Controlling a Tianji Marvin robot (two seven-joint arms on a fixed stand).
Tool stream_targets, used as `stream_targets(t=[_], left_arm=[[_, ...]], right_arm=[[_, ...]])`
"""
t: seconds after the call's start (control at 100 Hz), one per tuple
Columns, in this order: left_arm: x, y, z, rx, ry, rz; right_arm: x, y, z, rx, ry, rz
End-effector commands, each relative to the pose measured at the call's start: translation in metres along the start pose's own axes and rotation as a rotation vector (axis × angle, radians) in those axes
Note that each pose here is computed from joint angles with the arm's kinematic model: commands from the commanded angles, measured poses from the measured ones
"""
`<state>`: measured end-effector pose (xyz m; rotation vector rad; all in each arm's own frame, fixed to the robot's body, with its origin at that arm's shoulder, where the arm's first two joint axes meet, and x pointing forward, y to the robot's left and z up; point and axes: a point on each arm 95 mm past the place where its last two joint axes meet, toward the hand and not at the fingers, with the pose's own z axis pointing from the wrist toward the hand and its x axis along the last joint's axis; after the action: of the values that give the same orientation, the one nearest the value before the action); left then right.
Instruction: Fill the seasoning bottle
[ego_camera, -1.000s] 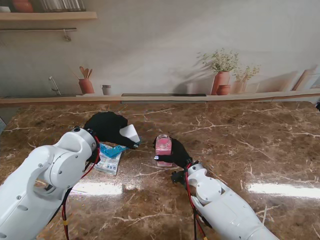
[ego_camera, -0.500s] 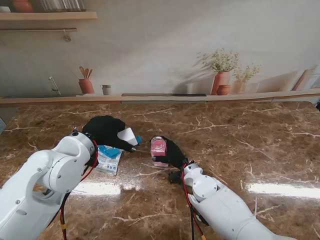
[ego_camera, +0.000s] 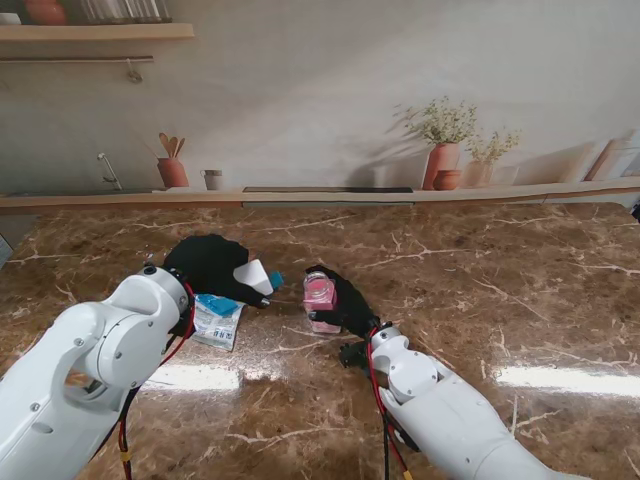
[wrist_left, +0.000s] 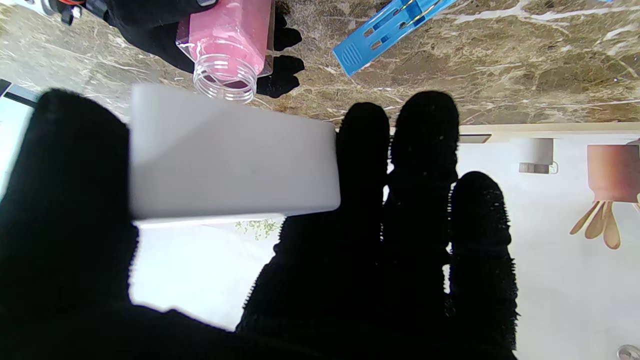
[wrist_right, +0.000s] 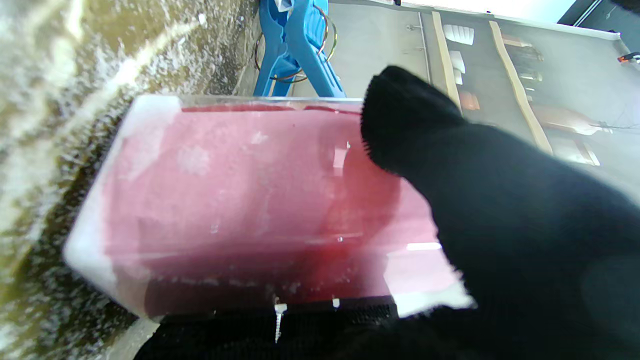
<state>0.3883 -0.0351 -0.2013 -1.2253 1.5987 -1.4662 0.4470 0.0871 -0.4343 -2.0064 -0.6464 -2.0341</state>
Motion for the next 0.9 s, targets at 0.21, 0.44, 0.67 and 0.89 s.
stream_targets(t=[0.21, 0.44, 0.67, 0.89], left_arm=[[0.001, 0.003, -0.002, -0.006, 0.004, 0.014], [0.002, 0.005, -0.002, -0.01, 0.004, 0.012], [0.0, 0.008, -0.005, -0.013, -0.005, 0.021], [-0.009, 0.016, -0.016, -0.01, -0.035, 0.051]], right_arm=[[-0.004, 0.006, -0.005, 0.021, -0.015, 0.012], [-0.007, 0.01, -0.008, 0.018, -0.028, 0.02], [0.006, 0.018, -0.013, -0.019, 0.02, 0.011], [0.027, 0.031, -0.026, -0.11, 0.098, -0.06]])
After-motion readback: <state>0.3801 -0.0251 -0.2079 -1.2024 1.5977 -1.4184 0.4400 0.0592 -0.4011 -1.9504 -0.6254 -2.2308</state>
